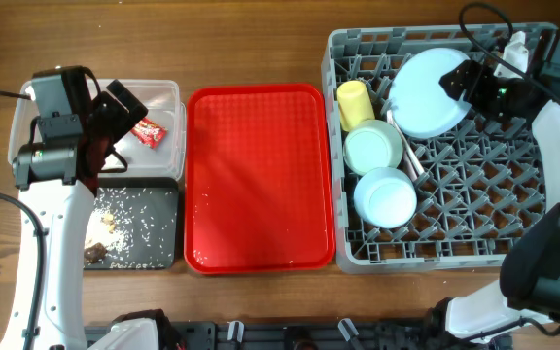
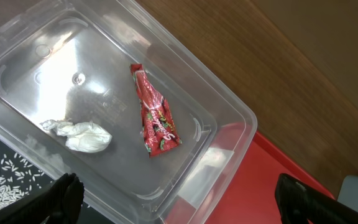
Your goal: Sort waste into correct bins and load items into the dishwasher rack
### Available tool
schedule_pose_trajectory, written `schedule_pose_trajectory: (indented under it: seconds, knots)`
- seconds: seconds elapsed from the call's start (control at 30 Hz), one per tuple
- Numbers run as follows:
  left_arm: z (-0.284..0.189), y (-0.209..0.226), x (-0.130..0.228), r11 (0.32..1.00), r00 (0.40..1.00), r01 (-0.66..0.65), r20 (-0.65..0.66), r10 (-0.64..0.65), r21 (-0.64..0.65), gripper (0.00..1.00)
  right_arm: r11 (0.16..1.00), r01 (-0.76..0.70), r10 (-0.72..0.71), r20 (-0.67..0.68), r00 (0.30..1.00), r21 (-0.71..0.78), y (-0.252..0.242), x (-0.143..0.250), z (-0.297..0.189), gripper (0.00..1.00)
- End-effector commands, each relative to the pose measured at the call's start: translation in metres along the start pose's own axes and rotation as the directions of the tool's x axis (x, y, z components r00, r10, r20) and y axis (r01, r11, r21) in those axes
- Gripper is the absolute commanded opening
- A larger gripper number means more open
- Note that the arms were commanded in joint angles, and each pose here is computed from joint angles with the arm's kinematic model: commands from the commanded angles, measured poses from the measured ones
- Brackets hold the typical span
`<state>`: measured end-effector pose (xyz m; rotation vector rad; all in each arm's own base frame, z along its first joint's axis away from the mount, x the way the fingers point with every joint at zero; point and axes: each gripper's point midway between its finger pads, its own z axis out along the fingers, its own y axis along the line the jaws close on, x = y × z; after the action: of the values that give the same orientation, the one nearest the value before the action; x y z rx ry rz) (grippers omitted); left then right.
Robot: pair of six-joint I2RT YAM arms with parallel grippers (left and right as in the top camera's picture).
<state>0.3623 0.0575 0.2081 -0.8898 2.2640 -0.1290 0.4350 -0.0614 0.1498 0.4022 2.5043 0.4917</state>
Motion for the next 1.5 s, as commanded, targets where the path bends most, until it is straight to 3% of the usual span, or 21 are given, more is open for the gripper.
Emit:
schedule_pose_trajectory:
  seconds: [0.0,0.13,0.23,0.4,0.43,0.57,1.17,1.27,1.47]
  knots:
    - [-0.002,-0.002,-0.004,1.000,1.000,0.012,0.010,-0.012,0.006,1.00,0.994,0.033,-0.046,0.118,0.992,0.106,0.000,-0.018,-0.043,0.91]
    - [-0.002,-0.002,-0.004,1.000,1.000,0.012,0.010,-0.012,0.006,1.00,0.991,0.080,-0.103,0.232,0.967,0.104,0.025,-0.028,-0.093,0.93]
    - [-0.002,-0.002,-0.004,1.000,1.000,0.012,0.010,-0.012,0.006,1.00,0.961,0.270,-0.275,0.257,0.926,0.058,0.074,-0.014,-0.120,0.93]
    - [-0.002,-0.002,-0.004,1.000,1.000,0.012,0.010,-0.012,0.006,1.00,0.906,0.388,-0.416,0.193,0.889,0.169,0.113,0.014,-0.111,0.93]
    - [-0.002,-0.002,-0.004,1.000,1.000,0.012,0.010,-0.012,0.006,1.00,0.899,0.397,-0.428,0.179,0.886,0.183,0.118,0.018,-0.107,1.00]
    - [-0.002,-0.002,-0.004,1.000,1.000,0.012,0.010,-0.012,0.006,1.00,0.890,0.441,-0.454,0.136,0.880,0.119,0.139,0.037,-0.097,1.00]
    - [-0.002,-0.002,-0.004,1.000,1.000,0.012,0.010,-0.012,0.006,1.00,0.889,0.441,-0.454,0.128,0.882,0.122,0.138,0.037,-0.094,1.00]
    - [-0.002,-0.002,-0.004,1.000,1.000,0.012,0.010,-0.012,0.006,1.00,0.874,0.430,-0.469,0.165,0.868,0.225,0.126,0.026,-0.109,1.00]
    - [-0.002,-0.002,-0.004,1.000,1.000,0.012,0.010,-0.012,0.006,1.00,0.871,0.433,-0.490,0.330,0.807,0.232,0.141,0.023,-0.175,1.00]
